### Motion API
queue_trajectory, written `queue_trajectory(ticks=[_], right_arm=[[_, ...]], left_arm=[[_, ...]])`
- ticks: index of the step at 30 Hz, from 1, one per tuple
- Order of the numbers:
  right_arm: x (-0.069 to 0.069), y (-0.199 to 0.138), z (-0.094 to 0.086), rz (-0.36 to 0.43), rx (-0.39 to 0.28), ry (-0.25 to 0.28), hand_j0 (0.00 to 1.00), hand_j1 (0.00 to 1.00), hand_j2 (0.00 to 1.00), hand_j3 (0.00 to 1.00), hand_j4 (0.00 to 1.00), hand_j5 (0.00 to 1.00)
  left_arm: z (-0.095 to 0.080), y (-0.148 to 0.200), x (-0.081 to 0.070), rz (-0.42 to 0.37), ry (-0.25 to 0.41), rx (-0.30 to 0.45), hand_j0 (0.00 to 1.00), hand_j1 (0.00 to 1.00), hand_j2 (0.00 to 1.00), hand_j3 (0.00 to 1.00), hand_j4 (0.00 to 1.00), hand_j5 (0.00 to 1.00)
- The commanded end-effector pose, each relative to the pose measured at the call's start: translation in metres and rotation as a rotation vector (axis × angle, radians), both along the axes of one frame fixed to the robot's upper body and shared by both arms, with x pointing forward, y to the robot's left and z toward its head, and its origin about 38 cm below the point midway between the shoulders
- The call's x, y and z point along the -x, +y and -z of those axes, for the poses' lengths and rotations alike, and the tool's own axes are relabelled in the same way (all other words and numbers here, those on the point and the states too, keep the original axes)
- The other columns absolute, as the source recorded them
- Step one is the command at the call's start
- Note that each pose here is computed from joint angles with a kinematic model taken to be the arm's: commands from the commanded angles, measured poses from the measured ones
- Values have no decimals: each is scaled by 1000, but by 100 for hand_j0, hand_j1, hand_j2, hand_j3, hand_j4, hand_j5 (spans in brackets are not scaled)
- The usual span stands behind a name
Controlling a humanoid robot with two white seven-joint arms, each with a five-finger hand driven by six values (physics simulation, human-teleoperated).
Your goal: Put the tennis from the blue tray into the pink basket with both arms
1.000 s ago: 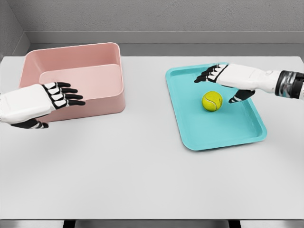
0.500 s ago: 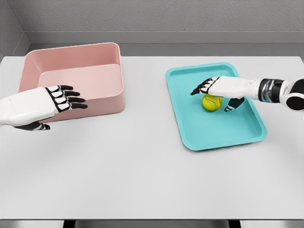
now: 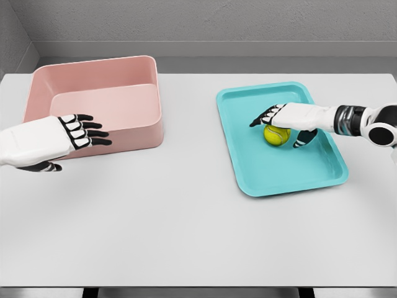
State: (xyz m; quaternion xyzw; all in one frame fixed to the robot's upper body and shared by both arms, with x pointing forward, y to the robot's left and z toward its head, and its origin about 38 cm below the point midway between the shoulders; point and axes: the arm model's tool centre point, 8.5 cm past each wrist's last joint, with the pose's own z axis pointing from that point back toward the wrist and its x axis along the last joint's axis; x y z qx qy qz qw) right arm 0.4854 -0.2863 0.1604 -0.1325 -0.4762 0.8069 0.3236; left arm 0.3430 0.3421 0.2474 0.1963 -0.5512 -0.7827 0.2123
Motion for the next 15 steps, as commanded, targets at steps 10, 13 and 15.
queue_trajectory(ticks=[10, 13, 15], right_arm=[[0, 2, 2, -3, 8, -1, 90, 90, 90, 90, 90, 90], [1, 3, 2, -7, 9, -1, 86, 86, 86, 86, 86, 86], [1, 3, 2, -7, 9, -1, 84, 84, 84, 84, 84, 84]], left_arm=[[19, 6, 5, 1, 49, -100, 100, 100, 100, 100, 100, 100], [19, 11, 7, -4, 56, -127, 100, 100, 100, 100, 100, 100], [17, 14, 8, -6, 57, -138, 100, 100, 100, 100, 100, 100]])
